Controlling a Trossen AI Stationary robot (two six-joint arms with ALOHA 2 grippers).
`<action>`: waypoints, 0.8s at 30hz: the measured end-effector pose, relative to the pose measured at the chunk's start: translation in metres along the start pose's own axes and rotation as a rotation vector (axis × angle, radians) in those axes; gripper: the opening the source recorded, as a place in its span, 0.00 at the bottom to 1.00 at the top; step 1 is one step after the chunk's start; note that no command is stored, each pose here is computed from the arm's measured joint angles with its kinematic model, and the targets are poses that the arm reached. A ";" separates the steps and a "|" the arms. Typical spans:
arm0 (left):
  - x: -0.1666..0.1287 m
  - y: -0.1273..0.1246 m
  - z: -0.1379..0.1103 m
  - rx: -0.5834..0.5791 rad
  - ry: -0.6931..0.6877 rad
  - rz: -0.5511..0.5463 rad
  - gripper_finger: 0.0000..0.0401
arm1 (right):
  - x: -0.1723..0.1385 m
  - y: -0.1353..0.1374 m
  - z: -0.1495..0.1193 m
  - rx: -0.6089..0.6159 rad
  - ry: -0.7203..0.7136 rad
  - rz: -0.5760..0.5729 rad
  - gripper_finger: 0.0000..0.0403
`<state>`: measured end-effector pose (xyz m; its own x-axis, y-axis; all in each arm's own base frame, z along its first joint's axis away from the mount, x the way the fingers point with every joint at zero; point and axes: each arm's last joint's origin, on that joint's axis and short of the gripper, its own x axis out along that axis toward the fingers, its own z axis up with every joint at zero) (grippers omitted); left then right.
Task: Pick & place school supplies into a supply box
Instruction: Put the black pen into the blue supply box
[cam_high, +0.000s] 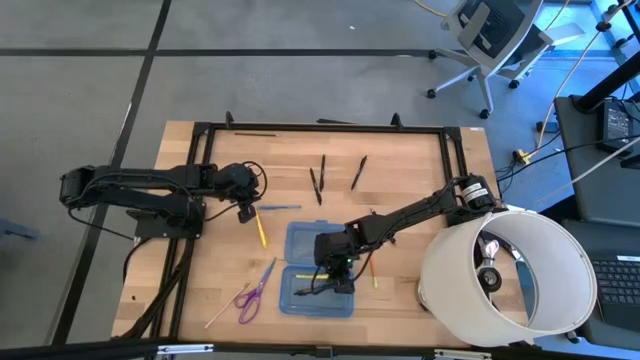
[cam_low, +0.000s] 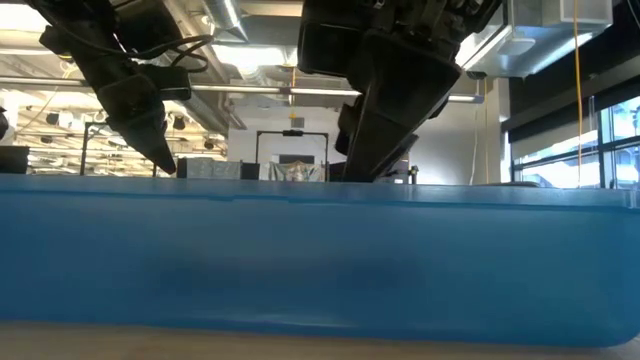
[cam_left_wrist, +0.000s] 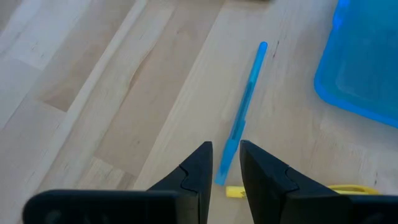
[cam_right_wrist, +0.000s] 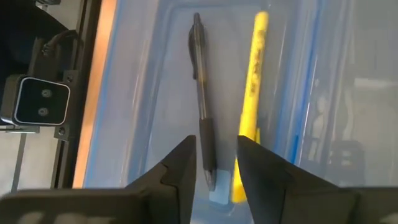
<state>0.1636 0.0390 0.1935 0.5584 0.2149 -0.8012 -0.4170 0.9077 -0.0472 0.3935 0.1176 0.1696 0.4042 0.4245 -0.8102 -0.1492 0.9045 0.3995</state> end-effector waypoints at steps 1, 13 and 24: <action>0.000 0.000 0.000 0.000 0.000 0.000 0.19 | -0.002 -0.001 0.000 0.026 0.008 -0.004 0.30; 0.000 0.000 0.000 0.002 0.000 0.000 0.19 | -0.052 -0.033 0.003 0.403 -0.025 -0.212 0.30; 0.000 0.000 0.000 0.002 0.001 0.000 0.19 | -0.083 -0.069 -0.037 0.701 0.323 -0.567 0.30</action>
<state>0.1635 0.0390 0.1935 0.5576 0.2150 -0.8018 -0.4159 0.9082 -0.0458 0.3368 0.0213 0.1927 -0.0342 0.0160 -0.9993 0.6089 0.7932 -0.0081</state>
